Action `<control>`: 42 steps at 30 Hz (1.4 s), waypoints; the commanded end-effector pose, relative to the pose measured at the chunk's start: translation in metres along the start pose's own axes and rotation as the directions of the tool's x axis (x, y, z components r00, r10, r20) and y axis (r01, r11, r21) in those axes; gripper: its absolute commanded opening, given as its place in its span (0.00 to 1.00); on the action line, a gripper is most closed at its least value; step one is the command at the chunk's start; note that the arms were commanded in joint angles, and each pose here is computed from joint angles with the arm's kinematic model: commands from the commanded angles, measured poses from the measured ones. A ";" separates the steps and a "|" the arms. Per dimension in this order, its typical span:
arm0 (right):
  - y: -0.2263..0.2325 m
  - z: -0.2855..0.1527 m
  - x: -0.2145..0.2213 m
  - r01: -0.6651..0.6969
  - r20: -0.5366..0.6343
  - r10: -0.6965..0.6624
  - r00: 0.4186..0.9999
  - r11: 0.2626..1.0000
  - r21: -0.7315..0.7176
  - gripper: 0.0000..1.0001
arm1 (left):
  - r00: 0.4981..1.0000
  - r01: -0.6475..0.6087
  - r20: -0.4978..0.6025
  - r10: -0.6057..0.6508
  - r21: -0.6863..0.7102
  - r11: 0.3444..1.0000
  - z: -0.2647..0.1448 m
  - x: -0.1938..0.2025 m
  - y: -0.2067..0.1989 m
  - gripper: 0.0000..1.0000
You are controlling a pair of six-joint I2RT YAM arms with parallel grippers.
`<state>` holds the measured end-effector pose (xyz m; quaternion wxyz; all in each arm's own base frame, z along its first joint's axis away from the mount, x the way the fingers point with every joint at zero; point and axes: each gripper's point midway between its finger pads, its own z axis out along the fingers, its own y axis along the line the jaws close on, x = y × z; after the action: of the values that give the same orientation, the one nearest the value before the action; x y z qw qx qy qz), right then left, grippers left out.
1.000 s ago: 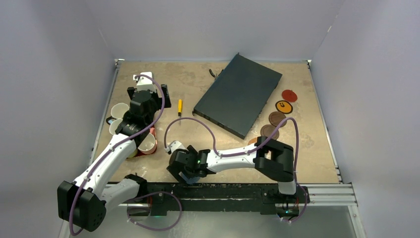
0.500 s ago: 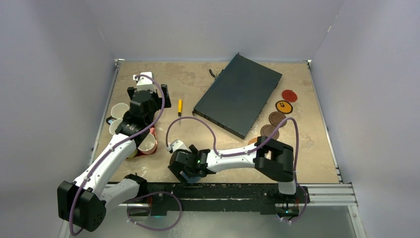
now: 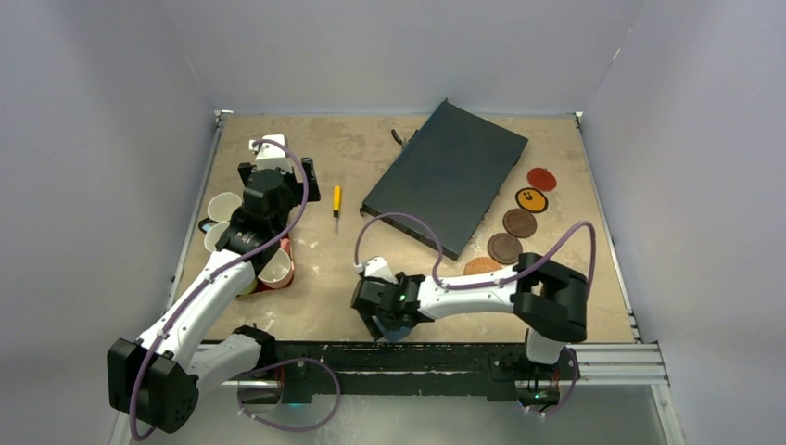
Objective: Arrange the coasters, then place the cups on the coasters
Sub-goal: Move the coaster to the center of the board.
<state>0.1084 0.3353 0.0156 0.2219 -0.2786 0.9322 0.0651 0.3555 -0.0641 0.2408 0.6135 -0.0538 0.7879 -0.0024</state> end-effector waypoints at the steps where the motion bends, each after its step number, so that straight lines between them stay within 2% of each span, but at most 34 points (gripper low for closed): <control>1: -0.087 -0.006 0.056 -0.052 -0.172 0.097 0.980 0.967 0.250 0.87 | 0.999 0.029 0.041 -0.030 0.018 0.999 -0.003 -0.015 -0.005 0.99; 5: -0.102 -0.018 0.050 -0.127 -0.134 0.165 0.977 0.959 0.252 0.87 | 0.999 0.030 0.044 -0.031 0.020 0.999 -0.003 -0.016 -0.005 0.99; 12: -0.105 -0.031 0.035 -0.187 -0.074 0.207 0.975 0.957 0.222 0.88 | 0.999 0.032 0.043 -0.033 0.024 0.999 -0.004 -0.015 -0.006 0.99; 17: -0.099 -0.030 0.020 -0.205 -0.030 0.215 0.976 0.959 0.197 0.94 | 0.999 0.030 0.043 -0.031 0.027 0.999 -0.004 -0.014 -0.006 0.99; 21: -0.094 -0.026 0.022 -0.211 -0.036 0.221 0.975 0.961 0.178 0.97 | 0.999 0.028 0.039 -0.029 0.025 0.999 -0.003 -0.013 -0.006 0.99; 32: -0.105 -0.024 0.054 -0.220 -0.116 0.251 0.961 0.948 0.229 0.98 | 0.999 0.026 0.034 -0.027 0.026 0.999 -0.002 -0.012 -0.007 0.99; 42: -0.139 -0.030 0.060 -0.269 -0.105 0.322 0.941 0.898 0.347 0.98 | 0.999 0.026 0.030 -0.027 0.027 0.999 -0.001 -0.010 -0.007 0.99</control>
<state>0.1285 0.2237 0.0182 0.1862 -0.1192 0.9751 -0.0152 0.3555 -0.0648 0.2407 0.6133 -0.0527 0.7881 -0.0039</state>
